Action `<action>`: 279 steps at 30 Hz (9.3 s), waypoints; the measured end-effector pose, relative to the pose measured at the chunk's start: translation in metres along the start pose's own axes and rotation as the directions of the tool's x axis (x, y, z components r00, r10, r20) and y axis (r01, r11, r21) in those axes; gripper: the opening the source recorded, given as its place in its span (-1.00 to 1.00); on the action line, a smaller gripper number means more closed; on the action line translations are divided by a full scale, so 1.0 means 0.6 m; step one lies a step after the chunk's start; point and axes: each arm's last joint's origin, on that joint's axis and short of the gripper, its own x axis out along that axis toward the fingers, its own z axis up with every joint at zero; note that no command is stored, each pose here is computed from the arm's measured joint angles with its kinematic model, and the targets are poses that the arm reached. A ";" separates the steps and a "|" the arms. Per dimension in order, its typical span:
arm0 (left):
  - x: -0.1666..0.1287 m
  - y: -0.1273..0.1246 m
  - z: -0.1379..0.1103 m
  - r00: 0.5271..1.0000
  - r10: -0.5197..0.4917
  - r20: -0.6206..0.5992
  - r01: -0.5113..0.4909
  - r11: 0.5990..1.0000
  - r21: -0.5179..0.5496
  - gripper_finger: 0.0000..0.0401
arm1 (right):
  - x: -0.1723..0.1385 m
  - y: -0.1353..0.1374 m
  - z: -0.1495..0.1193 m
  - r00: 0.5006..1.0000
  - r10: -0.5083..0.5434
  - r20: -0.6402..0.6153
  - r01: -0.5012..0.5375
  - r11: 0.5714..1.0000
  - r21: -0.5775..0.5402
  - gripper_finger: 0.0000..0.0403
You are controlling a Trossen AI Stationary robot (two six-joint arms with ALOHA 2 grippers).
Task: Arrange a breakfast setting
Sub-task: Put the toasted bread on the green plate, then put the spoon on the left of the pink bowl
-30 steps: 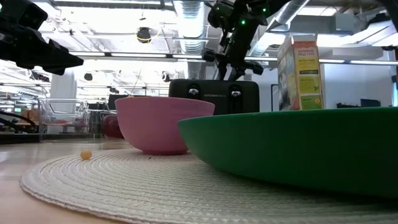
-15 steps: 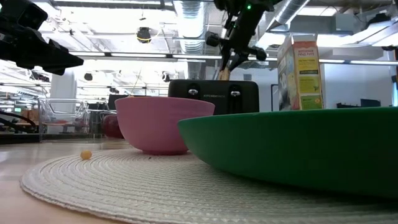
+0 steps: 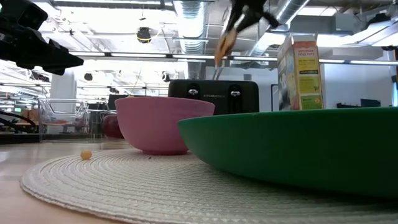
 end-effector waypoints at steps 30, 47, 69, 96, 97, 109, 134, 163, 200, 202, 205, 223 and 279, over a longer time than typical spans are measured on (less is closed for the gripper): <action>0.000 0.000 0.000 1.000 0.000 -0.001 0.000 1.000 0.001 -0.66 | -0.244 0.149 -0.271 0.864 0.394 -0.315 -0.373 0.919 0.128 -0.46; 0.000 0.000 0.000 1.000 -0.001 -0.001 0.001 1.000 0.001 -0.66 | -0.279 0.174 -0.478 0.887 0.320 -0.334 -0.285 0.947 0.150 -0.46; 0.000 0.000 0.000 1.000 -0.001 0.000 0.001 1.000 0.000 -0.66 | -0.234 0.101 -0.637 0.951 0.304 0.058 -0.303 0.879 0.367 -0.46; 0.000 0.000 0.000 1.000 -0.001 0.000 0.001 1.000 0.000 -0.66 | -0.169 0.077 -0.667 0.945 0.326 -0.038 -0.246 0.779 0.577 0.03; 0.000 0.000 0.000 1.000 -0.001 0.000 0.001 1.000 0.000 -0.66 | -0.167 0.078 -0.667 0.945 0.325 -0.043 -0.241 0.780 0.577 0.09; 0.000 0.000 0.000 1.000 -0.001 0.000 0.001 1.000 0.000 -0.66 | -0.189 0.078 -0.655 0.932 0.351 -0.087 -0.224 0.748 0.624 0.30; 0.000 0.000 0.000 1.000 -0.001 0.000 0.001 1.000 0.000 -0.66 | -0.251 0.032 -0.417 0.934 0.317 -0.164 -0.294 0.944 0.149 0.29; 0.000 0.000 0.000 1.000 -0.001 0.000 0.001 1.000 0.000 -0.66 | -0.162 0.124 -0.286 0.683 0.717 -0.139 -0.730 0.677 -0.093 0.29; 0.000 0.004 0.000 0.997 0.077 0.004 -0.074 0.935 0.346 -0.66 | -0.249 0.039 -0.148 0.599 0.800 0.029 -0.797 0.599 -0.081 0.29; 0.000 0.004 0.000 0.997 0.078 0.004 -0.074 0.927 0.367 -0.66 | -0.242 0.037 -0.143 0.613 0.789 0.042 -0.785 0.614 -0.079 0.29; 0.000 0.003 0.002 0.998 0.063 0.016 -0.063 0.908 0.414 -0.66 | -0.232 0.036 -0.137 0.630 0.775 0.054 -0.771 0.632 -0.079 0.29; -0.008 0.002 0.056 0.954 -0.027 0.298 0.155 0.896 -0.416 -0.66 | -0.200 0.026 -0.129 0.704 0.709 0.044 -0.709 0.705 -0.023 0.29; -0.060 0.063 0.127 0.742 0.595 0.310 -0.018 0.479 -0.878 -0.66 | -0.121 -0.269 -0.297 0.560 0.829 0.000 -0.788 0.532 -0.311 0.29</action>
